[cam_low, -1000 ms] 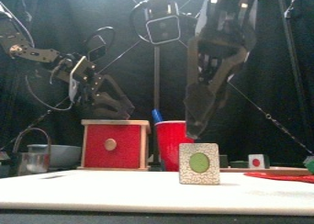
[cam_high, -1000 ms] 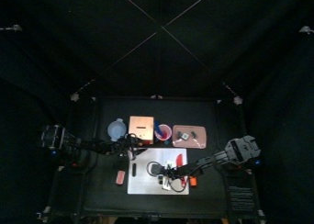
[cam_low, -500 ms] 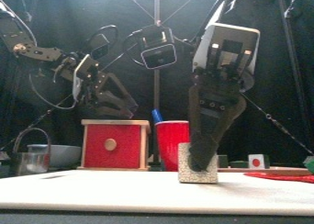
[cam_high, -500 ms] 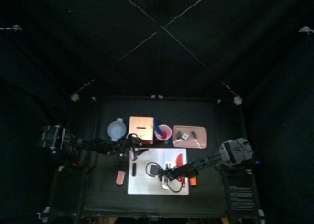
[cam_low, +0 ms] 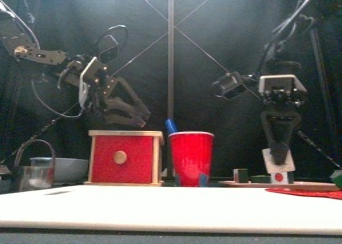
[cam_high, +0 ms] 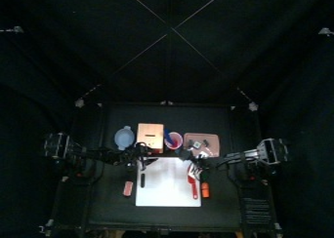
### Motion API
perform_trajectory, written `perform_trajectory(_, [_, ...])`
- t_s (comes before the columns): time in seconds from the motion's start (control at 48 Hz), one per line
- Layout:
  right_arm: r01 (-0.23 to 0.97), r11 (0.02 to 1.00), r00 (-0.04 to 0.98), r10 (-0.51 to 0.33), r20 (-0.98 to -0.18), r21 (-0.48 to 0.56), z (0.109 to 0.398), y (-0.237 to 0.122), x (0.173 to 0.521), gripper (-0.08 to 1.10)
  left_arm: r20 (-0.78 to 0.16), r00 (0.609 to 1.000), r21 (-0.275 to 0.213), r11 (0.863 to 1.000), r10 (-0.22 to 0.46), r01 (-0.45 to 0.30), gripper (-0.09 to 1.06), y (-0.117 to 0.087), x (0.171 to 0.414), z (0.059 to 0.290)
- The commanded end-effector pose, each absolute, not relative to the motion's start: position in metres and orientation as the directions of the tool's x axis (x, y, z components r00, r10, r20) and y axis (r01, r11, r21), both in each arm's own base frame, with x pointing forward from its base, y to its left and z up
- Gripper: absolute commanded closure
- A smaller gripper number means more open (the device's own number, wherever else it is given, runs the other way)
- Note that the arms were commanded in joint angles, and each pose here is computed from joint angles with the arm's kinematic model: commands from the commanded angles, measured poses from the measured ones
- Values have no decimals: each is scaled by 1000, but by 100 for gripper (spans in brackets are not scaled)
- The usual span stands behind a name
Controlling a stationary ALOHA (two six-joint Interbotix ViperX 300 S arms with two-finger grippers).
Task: Place sushi on board then cut the sushi with the knife then place the pieces on the plate
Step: Place the 4 sushi pieces on the plate
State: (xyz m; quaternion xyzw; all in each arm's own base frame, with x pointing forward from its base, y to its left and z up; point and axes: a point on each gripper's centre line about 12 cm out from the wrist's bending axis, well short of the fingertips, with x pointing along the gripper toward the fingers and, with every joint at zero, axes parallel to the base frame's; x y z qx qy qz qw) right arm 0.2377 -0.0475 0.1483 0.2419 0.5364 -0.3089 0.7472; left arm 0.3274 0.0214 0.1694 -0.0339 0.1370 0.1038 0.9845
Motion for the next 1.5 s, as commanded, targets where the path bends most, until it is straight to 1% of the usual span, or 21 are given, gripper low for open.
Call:
perform_trajectory(0.021, [834, 546, 257, -247, -934, 85, 154, -69, 199, 60, -222, 958, -34, 980, 183, -195, 11, 19, 330, 186])
perform_trajectory(0.083, [880, 461, 262, -269, -927, 115, 155, -77, 181, 60, -222, 958, -33, 980, 182, -194, 11, 19, 328, 186])
perform_trajectory(0.188, [915, 370, 286, -308, -907, 162, 160, -87, 167, 60, -224, 957, -30, 981, 182, -193, 11, 19, 328, 185])
perform_trajectory(0.292, [949, 270, 255, -356, -899, 162, 159, -104, 157, 60, -213, 962, -17, 983, 173, -180, 11, 18, 329, 188])
perform_trajectory(0.417, [954, 241, 261, -378, -888, 178, 156, -116, 157, 59, -192, 970, 4, 988, 151, -153, 11, 16, 329, 193])
perform_trajectory(0.5, [957, 227, 255, -377, -890, 178, 150, -121, 158, 55, -189, 970, 6, 988, 150, -152, 11, 16, 328, 194])
perform_trajectory(0.646, [948, 247, 287, -379, -880, 203, 144, -126, 166, 42, -193, 969, 8, 988, 151, -152, 11, 16, 326, 193])
perform_trajectory(0.771, [953, 245, 265, -384, -884, 179, 139, -130, 164, 30, -187, 971, 7, 989, 149, -151, 11, 16, 325, 195])
perform_trajectory(0.833, [954, 245, 258, -388, -885, 171, 139, -131, 163, 27, -188, 971, 5, 988, 150, -152, 11, 16, 325, 195])
perform_trajectory(0.917, [954, 247, 261, -395, -881, 172, 142, -131, 163, 25, -188, 971, 5, 988, 150, -152, 11, 16, 325, 195])
perform_trajectory(1.188, [950, 244, 288, -425, -858, 198, 162, -131, 162, 24, -188, 971, 4, 988, 151, -153, 11, 16, 325, 195])
perform_trajectory(1.25, [935, 265, 334, -430, -839, 236, 172, -126, 166, 24, -188, 971, 4, 988, 151, -153, 11, 16, 325, 195])
perform_trajectory(1.312, [898, 325, 417, -409, -811, 297, 184, -113, 178, 24, -185, 971, 2, 988, 151, -153, 11, 16, 326, 196])
perform_trajectory(1.396, [814, 444, 544, -353, -762, 375, 197, -90, 201, 24, -180, 972, 1, 988, 151, -153, 11, 16, 327, 197])
perform_trajectory(1.458, [710, 558, 653, -291, -699, 430, 207, -69, 221, 24, -182, 972, -2, 988, 149, -152, 11, 15, 326, 197])
perform_trajectory(1.5, [651, 609, 704, -260, -661, 453, 213, -60, 229, 24, -185, 972, -1, 989, 147, -150, 11, 15, 325, 196])
